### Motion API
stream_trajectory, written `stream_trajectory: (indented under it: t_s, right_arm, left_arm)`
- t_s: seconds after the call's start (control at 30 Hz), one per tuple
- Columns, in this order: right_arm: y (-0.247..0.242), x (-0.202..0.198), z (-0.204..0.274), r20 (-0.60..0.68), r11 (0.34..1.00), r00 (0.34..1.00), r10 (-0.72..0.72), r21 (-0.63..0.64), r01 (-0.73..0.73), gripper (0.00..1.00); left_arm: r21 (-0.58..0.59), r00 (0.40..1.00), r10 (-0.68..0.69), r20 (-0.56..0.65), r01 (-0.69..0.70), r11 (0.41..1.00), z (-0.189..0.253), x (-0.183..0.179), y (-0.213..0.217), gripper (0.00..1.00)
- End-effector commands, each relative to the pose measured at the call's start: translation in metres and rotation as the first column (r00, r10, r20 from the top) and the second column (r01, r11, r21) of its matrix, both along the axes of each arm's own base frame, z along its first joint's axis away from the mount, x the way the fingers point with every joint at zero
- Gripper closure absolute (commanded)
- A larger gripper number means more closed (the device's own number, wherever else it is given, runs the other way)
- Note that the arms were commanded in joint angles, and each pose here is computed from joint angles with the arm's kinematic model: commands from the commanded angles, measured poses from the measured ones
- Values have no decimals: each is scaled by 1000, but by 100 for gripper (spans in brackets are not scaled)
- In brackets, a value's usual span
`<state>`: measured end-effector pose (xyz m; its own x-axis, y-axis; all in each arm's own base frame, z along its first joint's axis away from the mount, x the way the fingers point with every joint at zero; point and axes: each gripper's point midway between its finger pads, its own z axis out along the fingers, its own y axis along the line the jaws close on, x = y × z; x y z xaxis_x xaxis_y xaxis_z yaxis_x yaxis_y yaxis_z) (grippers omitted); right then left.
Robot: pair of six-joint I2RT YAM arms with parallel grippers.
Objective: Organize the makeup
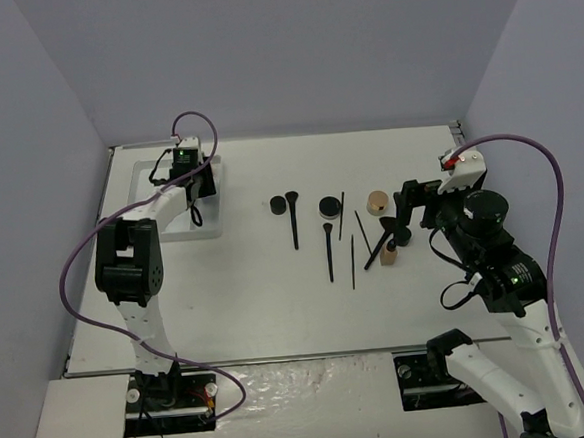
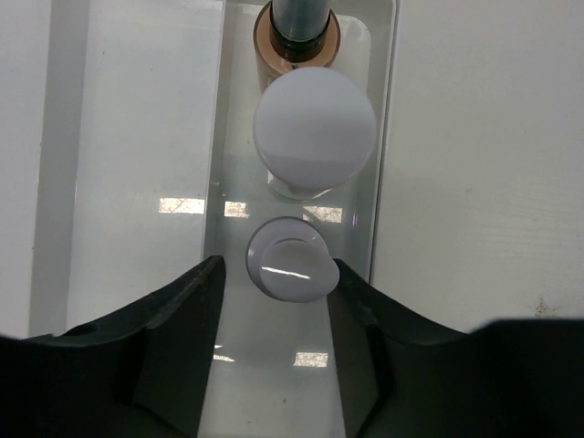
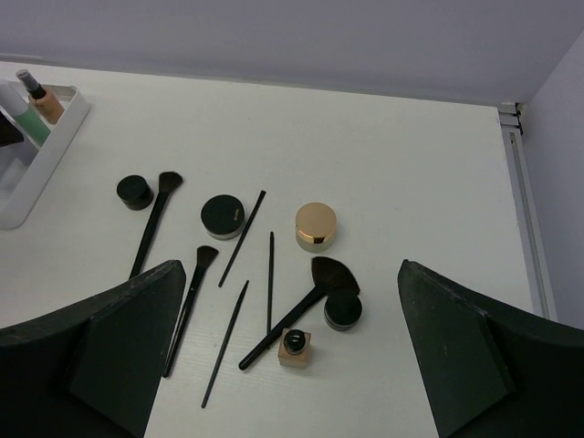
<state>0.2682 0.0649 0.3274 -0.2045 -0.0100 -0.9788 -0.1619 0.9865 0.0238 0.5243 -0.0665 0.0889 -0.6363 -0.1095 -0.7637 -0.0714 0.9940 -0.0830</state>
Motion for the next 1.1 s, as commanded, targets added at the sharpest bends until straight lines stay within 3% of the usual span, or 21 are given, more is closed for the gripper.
stream_trajectory:
  t_s: [0.0, 0.1, 0.27, 0.43, 0.53, 0.73, 0.77, 0.87, 1.07]
  right_arm:
    - [2, 3, 22, 88, 999, 996, -7, 45, 3, 0]
    - [2, 1, 25, 96, 999, 995, -2, 48, -3, 0]
    - [3, -2, 28, 106, 998, 994, 8, 56, -14, 0]
    - [5, -6, 35, 126, 997, 992, 21, 69, -30, 0]
    - [7, -8, 37, 130, 996, 991, 33, 74, -43, 0]
    - [10, -10, 45, 148, 995, 988, 49, 82, -62, 0]
    - [10, -10, 46, 150, 995, 987, 51, 81, -63, 0]
    - [9, -12, 52, 165, 995, 985, 55, 75, -68, 0]
    - [5, -21, 70, 215, 994, 975, 49, 80, -68, 0]
  left_arm:
    - [-23, 988, 8, 155, -5, 1000, 58, 16, -3, 48]
    - [-15, 992, 6, 127, -4, 1000, 55, 7, -3, 38]
    - [-10, 994, -4, 113, 5, 1000, 62, -7, -6, 34]
    - [39, 982, -115, 153, 111, 993, 102, -45, -46, 30]
    - [42, 956, -244, 164, 240, 970, 110, -73, -98, 26]
    - [-2, 833, -517, 199, 528, 849, 116, -143, -232, 20]
    - [-9, 833, -515, 202, 527, 850, 114, -141, -236, 19]
    - [-31, 757, -621, 201, 639, 769, 104, -174, -297, 19]
    - [-39, 620, -742, 257, 773, 633, 102, -210, -373, 18]
